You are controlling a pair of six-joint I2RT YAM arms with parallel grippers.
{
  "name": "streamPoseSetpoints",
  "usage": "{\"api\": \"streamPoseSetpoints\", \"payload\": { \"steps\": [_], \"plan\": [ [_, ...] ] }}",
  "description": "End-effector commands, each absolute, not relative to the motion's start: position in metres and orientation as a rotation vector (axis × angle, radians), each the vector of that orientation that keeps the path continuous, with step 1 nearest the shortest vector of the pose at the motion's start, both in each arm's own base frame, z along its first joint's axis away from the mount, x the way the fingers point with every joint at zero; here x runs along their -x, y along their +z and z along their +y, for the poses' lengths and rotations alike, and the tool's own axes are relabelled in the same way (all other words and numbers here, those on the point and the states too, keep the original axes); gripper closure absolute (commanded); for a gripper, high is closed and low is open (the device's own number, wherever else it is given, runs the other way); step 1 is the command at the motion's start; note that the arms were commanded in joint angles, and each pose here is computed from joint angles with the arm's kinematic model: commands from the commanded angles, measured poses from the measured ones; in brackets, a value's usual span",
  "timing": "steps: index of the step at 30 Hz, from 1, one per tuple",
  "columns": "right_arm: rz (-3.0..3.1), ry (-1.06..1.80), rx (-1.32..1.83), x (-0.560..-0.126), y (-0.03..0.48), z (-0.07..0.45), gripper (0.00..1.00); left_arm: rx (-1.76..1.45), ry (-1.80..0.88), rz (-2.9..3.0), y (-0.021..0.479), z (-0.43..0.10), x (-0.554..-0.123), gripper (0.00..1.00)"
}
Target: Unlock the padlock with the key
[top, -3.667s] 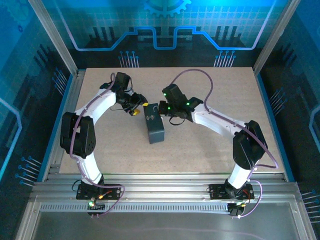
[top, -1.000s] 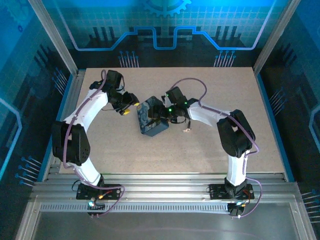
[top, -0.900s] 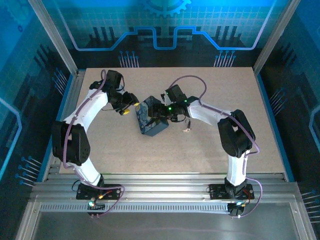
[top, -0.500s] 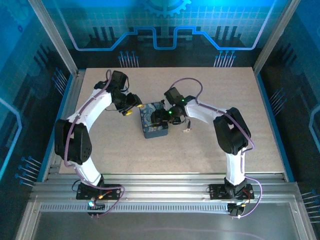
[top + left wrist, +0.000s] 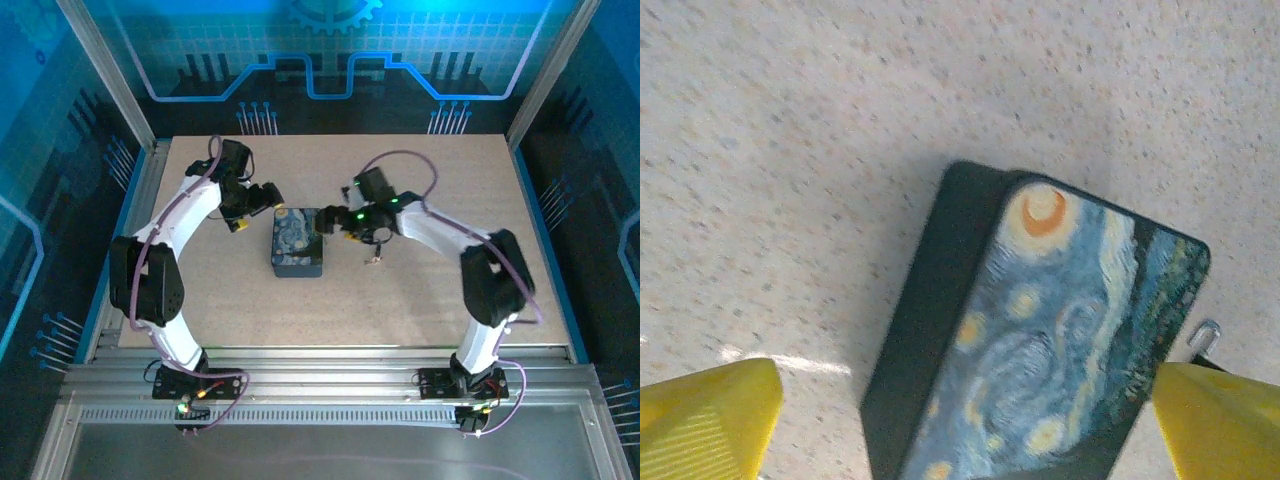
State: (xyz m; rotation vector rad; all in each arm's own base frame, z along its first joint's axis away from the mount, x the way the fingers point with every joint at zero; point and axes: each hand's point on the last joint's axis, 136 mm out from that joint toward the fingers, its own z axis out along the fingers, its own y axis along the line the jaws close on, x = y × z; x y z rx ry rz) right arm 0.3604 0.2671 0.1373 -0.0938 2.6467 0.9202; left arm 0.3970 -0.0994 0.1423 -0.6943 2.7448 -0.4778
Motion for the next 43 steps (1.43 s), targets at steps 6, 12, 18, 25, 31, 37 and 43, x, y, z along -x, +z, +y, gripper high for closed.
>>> {"api": "streamPoseSetpoints", "payload": {
  "steps": [6,12,18,25,31,37,43],
  "plan": [
    [2.411,0.097,0.05,-0.369,0.133,0.084,0.0,0.414,-0.038,2.395,0.145,-0.016,-0.419,0.01],
    [2.201,-0.042,0.021,-0.36,0.141,0.025,0.0,0.172,0.152,2.136,0.122,0.006,-0.417,0.01],
    [2.092,-0.14,-0.091,-0.357,0.125,-0.018,0.0,0.083,0.084,1.97,0.105,-0.004,-0.408,0.01],
    [1.919,-0.087,-0.054,-0.374,0.125,-0.009,0.0,0.092,-0.011,1.87,0.096,-0.001,-0.394,0.01],
    [1.9,-0.097,0.045,-0.391,0.098,0.012,0.0,0.11,-0.001,1.893,0.096,0.002,-0.397,0.01],
    [1.947,-0.1,0.034,-0.395,0.097,0.012,0.0,0.096,-0.011,1.894,0.096,0.0,-0.398,0.01],
    [1.948,-0.101,0.033,-0.395,0.096,0.012,0.0,0.084,-0.058,1.905,0.095,-0.002,-0.399,0.01]
  ]
}}
